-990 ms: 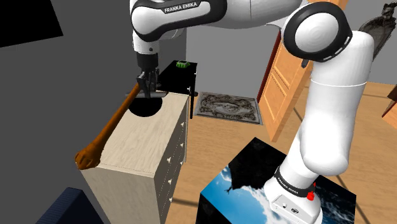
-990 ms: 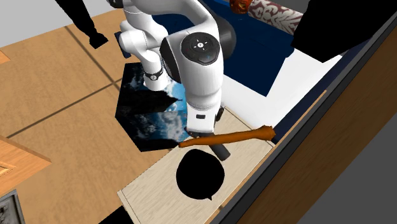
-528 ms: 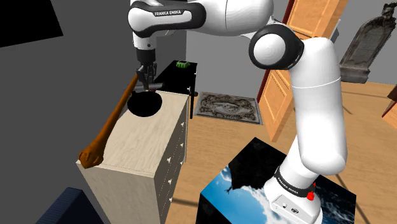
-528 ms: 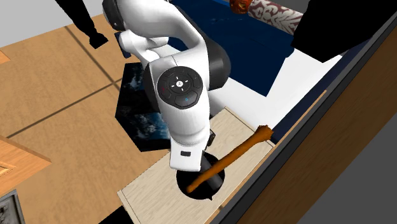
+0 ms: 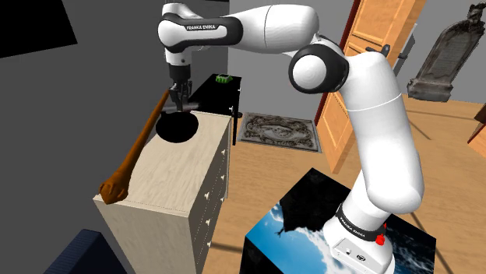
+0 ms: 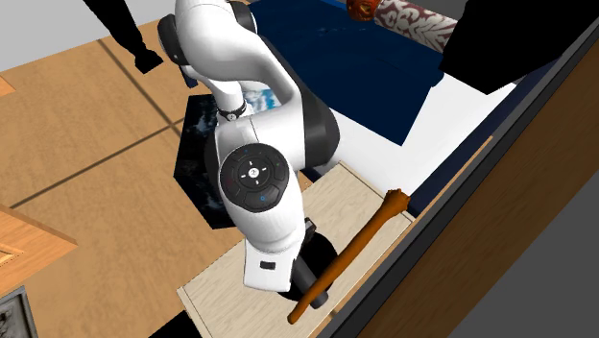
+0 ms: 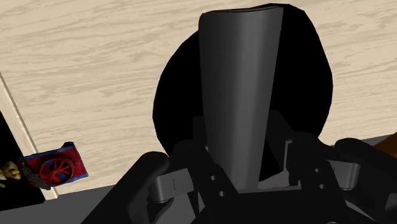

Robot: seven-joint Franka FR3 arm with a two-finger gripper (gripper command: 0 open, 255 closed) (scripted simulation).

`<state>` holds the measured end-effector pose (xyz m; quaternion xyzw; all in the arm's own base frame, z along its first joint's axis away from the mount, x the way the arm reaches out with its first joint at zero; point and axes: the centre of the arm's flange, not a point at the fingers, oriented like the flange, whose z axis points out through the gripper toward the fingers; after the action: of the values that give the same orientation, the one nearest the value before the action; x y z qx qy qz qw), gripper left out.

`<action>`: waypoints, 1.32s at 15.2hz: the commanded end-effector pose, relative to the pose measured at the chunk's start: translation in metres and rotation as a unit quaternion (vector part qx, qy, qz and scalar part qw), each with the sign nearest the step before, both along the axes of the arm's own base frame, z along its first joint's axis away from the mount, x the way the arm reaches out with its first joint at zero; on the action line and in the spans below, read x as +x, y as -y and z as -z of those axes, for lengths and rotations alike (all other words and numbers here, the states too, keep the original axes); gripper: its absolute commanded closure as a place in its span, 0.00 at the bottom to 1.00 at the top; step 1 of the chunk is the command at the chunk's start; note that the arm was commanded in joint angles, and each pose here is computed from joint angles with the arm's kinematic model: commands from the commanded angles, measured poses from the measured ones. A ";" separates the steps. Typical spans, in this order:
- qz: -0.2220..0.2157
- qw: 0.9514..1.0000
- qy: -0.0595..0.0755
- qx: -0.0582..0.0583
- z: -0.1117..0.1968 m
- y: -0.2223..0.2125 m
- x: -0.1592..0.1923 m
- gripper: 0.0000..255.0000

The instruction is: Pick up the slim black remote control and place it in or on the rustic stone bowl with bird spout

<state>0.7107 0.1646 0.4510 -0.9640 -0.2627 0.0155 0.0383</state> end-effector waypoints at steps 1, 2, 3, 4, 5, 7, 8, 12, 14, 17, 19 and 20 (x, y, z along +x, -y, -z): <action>0.000 1.000 0.000 0.000 0.010 0.000 0.000 1.00; 0.000 1.000 0.000 0.000 0.016 0.000 0.000 1.00; 0.000 1.000 0.000 0.000 0.021 0.000 0.000 1.00; 0.000 1.000 0.000 0.000 0.026 0.000 0.000 1.00; 0.000 1.000 0.000 0.000 0.031 0.000 0.000 1.00; 0.000 1.000 0.000 0.000 0.034 0.000 0.000 1.00; 0.000 1.000 0.000 0.000 0.034 0.000 0.000 1.00; 0.000 1.000 0.000 0.000 0.034 0.000 0.000 1.00; 0.000 1.000 0.000 0.000 0.034 0.000 0.000 0.00; 0.000 1.000 0.000 0.000 0.034 0.000 0.000 0.00; 0.000 1.000 0.000 0.000 0.034 0.000 0.000 0.00; 0.000 1.000 0.000 0.000 0.020 0.001 0.000 0.00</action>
<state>0.7101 0.1646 0.4243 -0.9640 -0.2628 0.0155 0.0384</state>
